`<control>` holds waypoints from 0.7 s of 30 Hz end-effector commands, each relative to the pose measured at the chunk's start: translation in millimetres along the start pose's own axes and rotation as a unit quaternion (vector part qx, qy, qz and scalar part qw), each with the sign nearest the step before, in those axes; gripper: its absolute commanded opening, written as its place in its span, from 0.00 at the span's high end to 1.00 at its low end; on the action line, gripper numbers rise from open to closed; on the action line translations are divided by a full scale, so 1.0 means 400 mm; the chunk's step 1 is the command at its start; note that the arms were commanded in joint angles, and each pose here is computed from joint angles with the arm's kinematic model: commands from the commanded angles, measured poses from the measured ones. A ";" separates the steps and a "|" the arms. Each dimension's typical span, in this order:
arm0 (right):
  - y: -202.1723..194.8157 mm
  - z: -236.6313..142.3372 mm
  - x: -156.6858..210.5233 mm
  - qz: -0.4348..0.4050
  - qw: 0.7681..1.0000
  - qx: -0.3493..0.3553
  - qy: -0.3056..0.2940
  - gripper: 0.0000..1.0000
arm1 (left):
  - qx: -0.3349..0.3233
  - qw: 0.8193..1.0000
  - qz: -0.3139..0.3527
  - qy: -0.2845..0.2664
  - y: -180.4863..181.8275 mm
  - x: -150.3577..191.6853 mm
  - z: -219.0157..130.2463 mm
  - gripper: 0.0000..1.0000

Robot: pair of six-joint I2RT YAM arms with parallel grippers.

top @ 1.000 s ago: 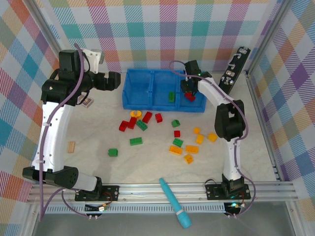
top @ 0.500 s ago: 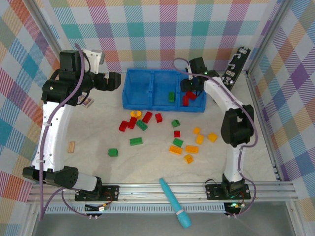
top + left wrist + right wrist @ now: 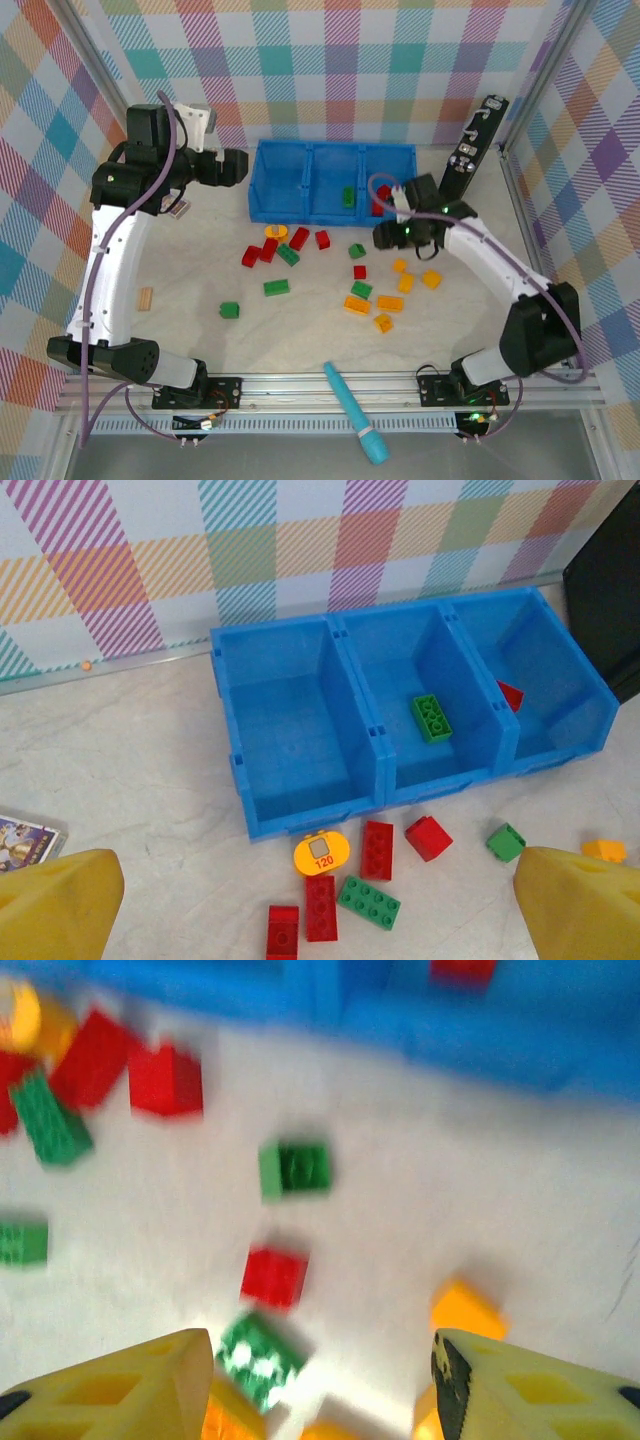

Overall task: Sort the legos into containers by color
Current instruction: Pick up the lego from the bottom-center of the table.

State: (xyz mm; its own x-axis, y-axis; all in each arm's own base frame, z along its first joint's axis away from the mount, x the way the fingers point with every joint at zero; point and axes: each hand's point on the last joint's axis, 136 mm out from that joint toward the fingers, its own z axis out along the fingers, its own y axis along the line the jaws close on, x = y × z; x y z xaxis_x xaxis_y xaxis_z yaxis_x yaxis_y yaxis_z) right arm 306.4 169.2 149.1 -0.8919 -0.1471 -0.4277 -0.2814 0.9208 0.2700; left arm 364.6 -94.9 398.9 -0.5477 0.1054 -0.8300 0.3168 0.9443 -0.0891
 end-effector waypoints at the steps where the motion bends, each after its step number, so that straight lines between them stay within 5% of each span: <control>1: 0.055 -0.029 0.114 0.034 0.999 -0.029 0.026 0.41 | 0.008 1.000 0.012 -0.024 -0.019 -0.018 -0.024 0.00; 12: 0.079 0.031 0.409 0.066 0.993 -0.010 0.101 0.43 | 0.011 1.000 0.012 -0.022 -0.021 -0.006 -0.021 0.00; 21: 0.046 0.080 0.424 0.060 0.992 0.036 0.104 0.41 | 0.008 1.000 0.014 -0.021 -0.019 -0.001 -0.026 0.00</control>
State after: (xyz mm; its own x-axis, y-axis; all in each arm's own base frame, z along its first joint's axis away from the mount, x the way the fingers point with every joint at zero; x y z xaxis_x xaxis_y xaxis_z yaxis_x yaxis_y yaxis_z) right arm 154.2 174.1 59.9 -0.9723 -0.1285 -0.1954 -0.1797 0.9453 0.2723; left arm 359.5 -94.3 397.0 -0.5391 0.1043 -0.8358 0.3194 0.9435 -0.0883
